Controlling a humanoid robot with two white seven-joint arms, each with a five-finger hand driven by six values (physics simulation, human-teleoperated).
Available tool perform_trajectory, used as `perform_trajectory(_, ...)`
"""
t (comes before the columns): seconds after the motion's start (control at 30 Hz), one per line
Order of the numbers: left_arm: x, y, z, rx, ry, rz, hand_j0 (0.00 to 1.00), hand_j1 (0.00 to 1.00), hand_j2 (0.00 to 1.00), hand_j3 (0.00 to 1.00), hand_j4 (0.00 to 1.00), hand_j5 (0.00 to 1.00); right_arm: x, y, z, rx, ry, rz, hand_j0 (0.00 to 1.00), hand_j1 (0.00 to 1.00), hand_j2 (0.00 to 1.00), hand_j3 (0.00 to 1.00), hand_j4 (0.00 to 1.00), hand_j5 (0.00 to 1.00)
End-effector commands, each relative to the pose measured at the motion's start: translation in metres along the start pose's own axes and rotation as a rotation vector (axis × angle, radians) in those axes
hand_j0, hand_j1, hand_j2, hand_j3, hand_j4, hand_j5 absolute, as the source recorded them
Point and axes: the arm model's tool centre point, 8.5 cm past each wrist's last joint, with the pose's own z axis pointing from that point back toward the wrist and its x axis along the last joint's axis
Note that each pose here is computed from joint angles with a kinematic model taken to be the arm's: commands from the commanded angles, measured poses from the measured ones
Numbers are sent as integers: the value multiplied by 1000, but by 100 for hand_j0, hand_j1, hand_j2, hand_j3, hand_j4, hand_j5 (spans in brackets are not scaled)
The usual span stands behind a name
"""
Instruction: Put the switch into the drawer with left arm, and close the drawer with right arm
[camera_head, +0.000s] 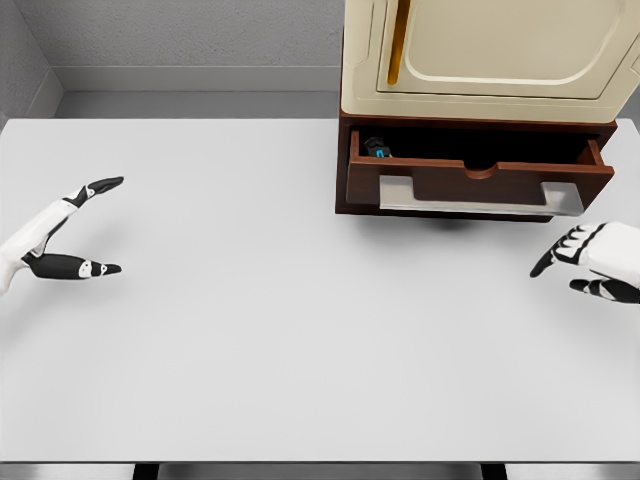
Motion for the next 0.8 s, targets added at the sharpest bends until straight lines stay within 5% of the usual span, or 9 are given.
perform_trajectory(0.0,-3,2,3,1,12,7,100,100,100,100,100,100,6,-2,-4,-13,-20,2,63,63,63,63,63,63)
perform_trajectory(0.1,-6,6,6,-40,46,-43,100,100,100,100,100,100,6,-4,-5,-23,-22,2,64,64,64,64,64,64)
perform_trajectory(0.37,-3,5,6,-31,36,-43,100,100,100,100,100,100,11,-8,-22,-113,-44,6,67,67,67,67,67,67)
perform_trajectory(0.77,-3,5,6,-28,35,-41,100,100,100,100,100,100,13,-1,-47,-115,-64,24,70,70,70,70,70,70)
